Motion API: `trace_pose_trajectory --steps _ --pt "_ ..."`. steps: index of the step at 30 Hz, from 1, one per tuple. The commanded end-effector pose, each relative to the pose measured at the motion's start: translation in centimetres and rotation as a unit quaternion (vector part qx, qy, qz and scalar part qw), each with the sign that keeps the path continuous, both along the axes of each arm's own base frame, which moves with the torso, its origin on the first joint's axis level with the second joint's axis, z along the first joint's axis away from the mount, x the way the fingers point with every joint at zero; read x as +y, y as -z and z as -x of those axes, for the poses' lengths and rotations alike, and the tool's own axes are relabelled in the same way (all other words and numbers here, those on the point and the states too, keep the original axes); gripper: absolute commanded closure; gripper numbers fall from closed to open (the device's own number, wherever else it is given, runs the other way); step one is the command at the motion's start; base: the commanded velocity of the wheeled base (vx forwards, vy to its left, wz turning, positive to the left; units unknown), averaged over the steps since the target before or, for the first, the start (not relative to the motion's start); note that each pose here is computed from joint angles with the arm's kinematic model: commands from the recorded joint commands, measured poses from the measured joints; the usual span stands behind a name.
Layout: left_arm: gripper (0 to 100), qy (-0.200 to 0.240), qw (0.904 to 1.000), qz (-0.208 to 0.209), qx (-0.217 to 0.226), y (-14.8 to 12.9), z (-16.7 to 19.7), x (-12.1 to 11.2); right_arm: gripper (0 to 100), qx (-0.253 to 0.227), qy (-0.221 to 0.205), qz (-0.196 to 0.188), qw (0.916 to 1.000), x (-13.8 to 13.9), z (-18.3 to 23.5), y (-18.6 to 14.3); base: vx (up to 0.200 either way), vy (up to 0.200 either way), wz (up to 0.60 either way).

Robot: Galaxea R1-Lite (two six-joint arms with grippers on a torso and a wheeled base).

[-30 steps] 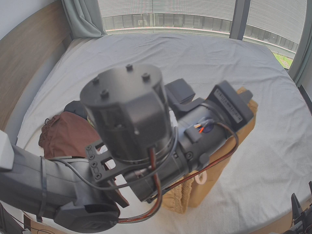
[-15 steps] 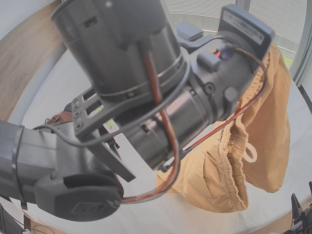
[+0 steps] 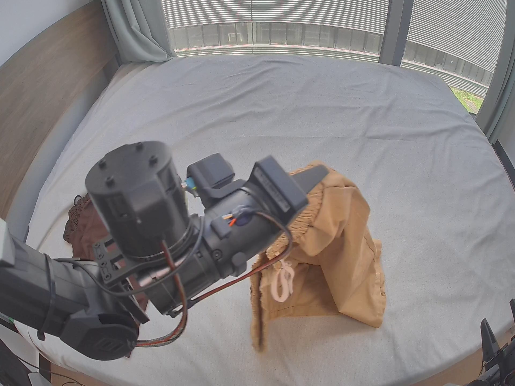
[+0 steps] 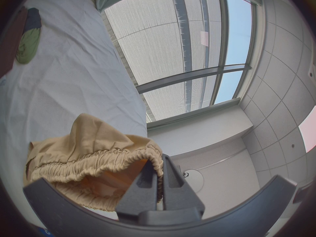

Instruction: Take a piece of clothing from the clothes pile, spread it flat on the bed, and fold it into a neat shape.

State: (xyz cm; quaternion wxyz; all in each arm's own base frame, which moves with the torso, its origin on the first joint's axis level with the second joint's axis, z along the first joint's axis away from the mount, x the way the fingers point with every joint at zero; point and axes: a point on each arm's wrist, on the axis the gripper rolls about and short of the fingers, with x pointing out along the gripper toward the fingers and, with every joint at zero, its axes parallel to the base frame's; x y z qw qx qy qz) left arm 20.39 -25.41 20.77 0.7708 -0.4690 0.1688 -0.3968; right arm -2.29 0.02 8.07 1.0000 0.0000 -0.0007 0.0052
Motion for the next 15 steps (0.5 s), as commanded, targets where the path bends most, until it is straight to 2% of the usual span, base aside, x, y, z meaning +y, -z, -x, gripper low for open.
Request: trace_pose_trajectory --steps 1,7,15 --pt "100 -0.033 0.9991 -0.028 -0.004 3.0 -1.4 3.1 0 0.001 0.0 0.0 1.0 0.0 0.0 0.5 0.0 0.0 0.0" --pt "100 -0.057 0.9963 -0.059 -0.023 5.7 -1.8 4.5 0 0.001 0.0 0.0 1.0 0.0 0.0 0.5 0.0 0.0 0.0" --pt "100 -0.072 0.9953 -0.059 -0.026 6.8 -1.8 5.6 0 0.001 0.0 0.0 1.0 0.0 0.0 0.5 0.0 0.0 0.0"
